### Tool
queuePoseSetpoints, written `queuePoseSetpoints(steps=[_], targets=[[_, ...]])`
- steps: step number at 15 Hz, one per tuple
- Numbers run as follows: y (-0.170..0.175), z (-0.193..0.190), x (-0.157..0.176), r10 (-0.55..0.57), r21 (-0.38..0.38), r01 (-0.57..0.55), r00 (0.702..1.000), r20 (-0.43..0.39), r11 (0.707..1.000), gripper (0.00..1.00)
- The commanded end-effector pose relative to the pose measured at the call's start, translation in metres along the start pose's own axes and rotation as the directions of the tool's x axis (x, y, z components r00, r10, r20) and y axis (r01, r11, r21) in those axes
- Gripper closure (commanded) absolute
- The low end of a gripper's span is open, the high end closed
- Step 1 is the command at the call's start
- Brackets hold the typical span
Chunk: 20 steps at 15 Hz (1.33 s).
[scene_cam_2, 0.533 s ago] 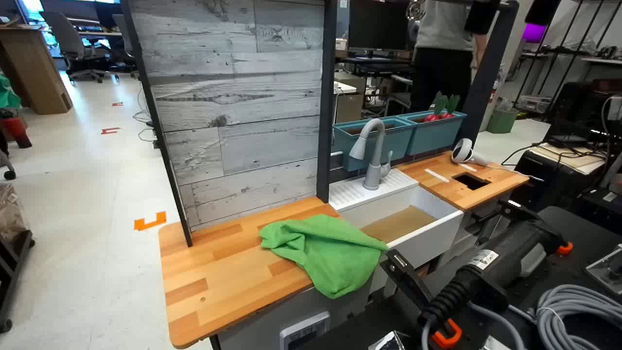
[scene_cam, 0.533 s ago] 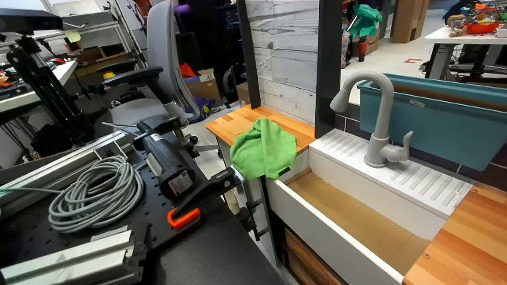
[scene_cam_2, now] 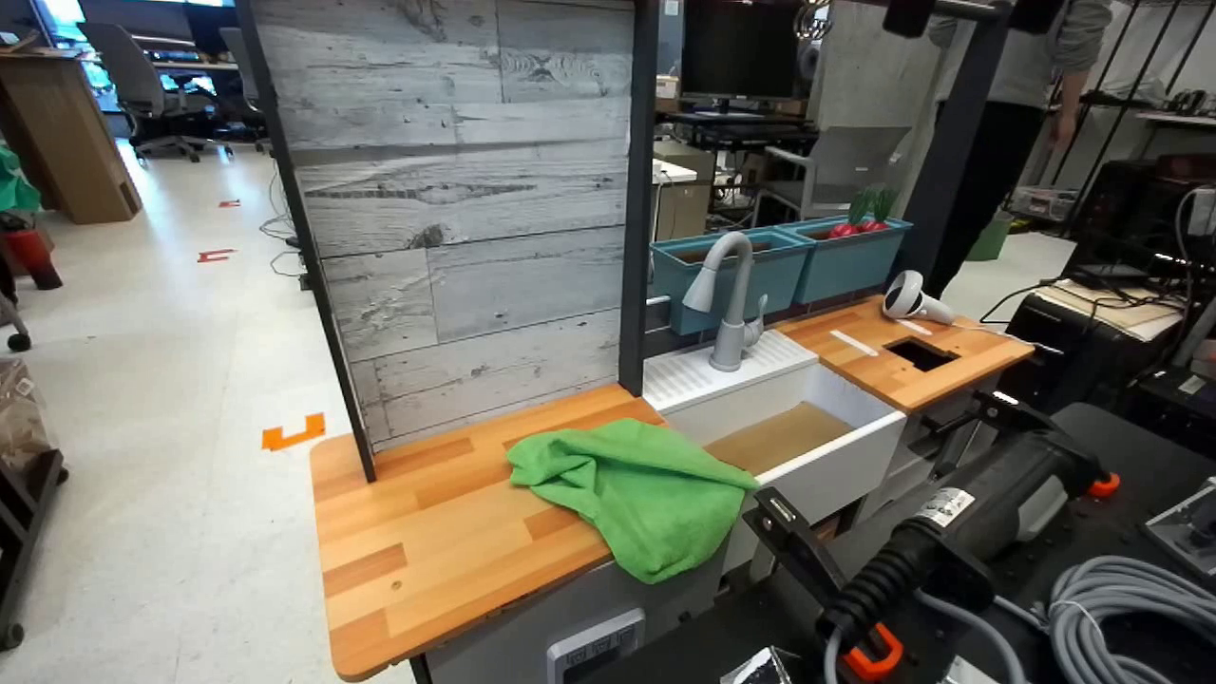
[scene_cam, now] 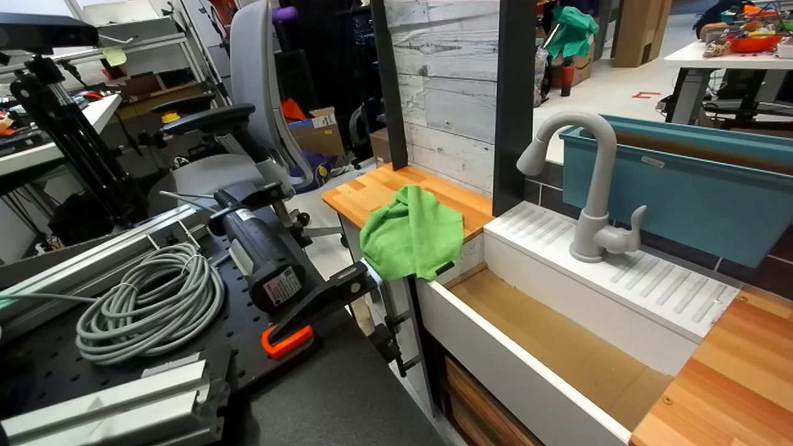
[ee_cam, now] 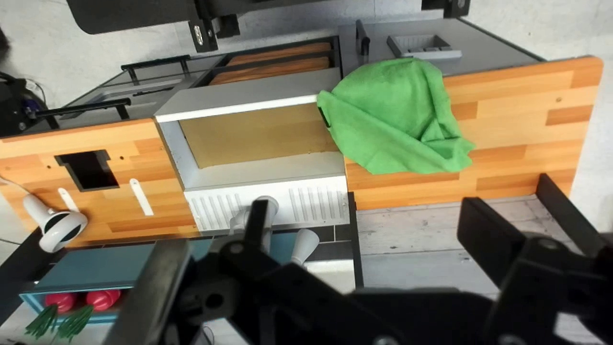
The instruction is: Center the faucet
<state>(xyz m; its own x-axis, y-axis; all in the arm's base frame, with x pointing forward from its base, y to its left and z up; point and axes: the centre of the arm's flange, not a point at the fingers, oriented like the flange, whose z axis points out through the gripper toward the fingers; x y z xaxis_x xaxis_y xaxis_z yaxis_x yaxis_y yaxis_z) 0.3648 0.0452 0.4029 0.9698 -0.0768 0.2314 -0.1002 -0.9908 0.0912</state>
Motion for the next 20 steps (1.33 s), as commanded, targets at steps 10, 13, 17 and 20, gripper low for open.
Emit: queuePoseSetpoints(steps=[10, 13, 17, 20], targets=[[0.111, 0.092, 0.132, 0.531, 0.24, -0.496, 0.84, -0.113, 0.834, 0.0], [0.124, 0.137, 0.148, 0.637, 0.269, -0.601, 0.768, -0.066, 0.753, 0.0], [0.119, 0.183, 0.173, 0.73, 0.309, -0.698, 0.683, 0.015, 0.646, 0.0], [0.112, 0.205, 0.194, 0.786, 0.347, -0.754, 0.615, 0.071, 0.558, 0.0]])
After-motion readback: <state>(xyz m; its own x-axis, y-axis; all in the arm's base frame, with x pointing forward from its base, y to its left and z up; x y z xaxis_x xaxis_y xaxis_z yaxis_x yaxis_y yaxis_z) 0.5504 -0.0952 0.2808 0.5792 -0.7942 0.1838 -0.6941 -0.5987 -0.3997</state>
